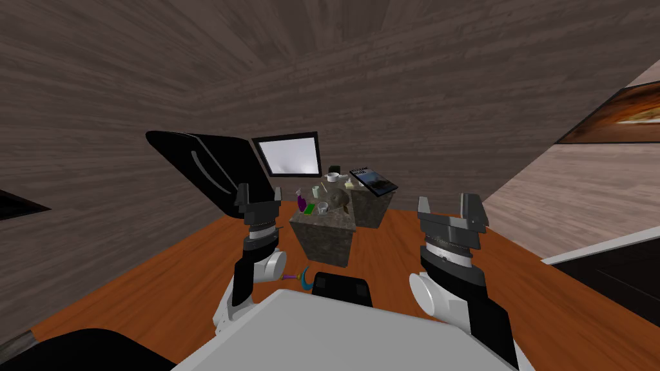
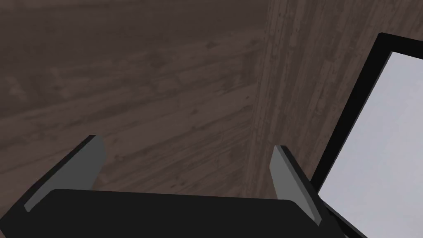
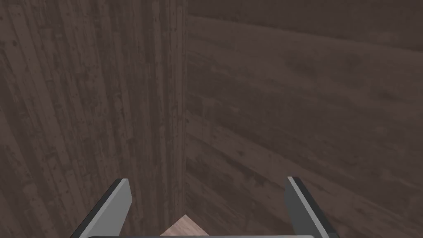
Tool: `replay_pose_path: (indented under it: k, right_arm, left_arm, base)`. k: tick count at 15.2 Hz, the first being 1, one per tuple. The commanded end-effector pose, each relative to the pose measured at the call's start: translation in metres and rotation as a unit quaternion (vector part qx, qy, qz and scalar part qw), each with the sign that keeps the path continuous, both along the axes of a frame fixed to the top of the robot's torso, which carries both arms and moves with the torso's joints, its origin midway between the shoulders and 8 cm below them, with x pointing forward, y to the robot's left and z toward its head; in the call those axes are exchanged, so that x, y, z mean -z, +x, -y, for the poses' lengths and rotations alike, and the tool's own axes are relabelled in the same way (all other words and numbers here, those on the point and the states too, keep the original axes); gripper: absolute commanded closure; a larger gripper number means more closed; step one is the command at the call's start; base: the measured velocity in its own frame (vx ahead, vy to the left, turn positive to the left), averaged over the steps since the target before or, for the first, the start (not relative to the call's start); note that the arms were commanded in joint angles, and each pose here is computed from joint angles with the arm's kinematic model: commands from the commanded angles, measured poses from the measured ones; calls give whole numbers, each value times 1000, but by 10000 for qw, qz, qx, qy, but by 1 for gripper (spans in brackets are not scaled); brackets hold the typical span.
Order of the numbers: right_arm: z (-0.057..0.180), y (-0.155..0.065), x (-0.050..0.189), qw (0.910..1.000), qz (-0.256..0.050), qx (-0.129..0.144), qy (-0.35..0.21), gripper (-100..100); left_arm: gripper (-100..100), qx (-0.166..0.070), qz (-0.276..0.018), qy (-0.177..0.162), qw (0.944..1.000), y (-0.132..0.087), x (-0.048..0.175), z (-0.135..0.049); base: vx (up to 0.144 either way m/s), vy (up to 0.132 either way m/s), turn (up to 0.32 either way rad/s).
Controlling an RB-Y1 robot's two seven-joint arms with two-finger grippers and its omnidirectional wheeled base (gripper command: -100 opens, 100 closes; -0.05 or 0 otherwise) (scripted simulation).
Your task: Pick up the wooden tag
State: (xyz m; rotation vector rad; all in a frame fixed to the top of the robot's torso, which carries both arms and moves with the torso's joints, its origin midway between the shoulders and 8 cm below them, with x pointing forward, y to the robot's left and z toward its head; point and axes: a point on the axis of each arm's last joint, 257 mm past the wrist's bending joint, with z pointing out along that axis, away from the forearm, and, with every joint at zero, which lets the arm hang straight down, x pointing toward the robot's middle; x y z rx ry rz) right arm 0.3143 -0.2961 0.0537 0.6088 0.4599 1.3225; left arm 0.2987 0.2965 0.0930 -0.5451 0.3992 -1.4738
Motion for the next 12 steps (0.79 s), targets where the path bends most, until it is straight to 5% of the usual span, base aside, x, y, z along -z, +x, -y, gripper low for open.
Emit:
replay_pose_path:
  k: [1, 8, 12]
  right_arm:
    - [-3, 5, 7, 9998, -152, -47, -156, -100]
    - [-7, 26, 51, 9922, -966, -135, -774, -100]
    - [-6, 38, 87, 9805, -1558, -143, -1187, -100]
  left_arm:
    - [0, 0, 0, 0, 10000, 0, 0, 0]
    - [0, 0, 0, -1, 10000, 0, 0, 0]
    - [0, 0, 0, -2, 10000, 0, 0, 0]
  base:
    - [-3, 21, -17]
    - [-12, 101, -37]
    - [2, 148, -30]
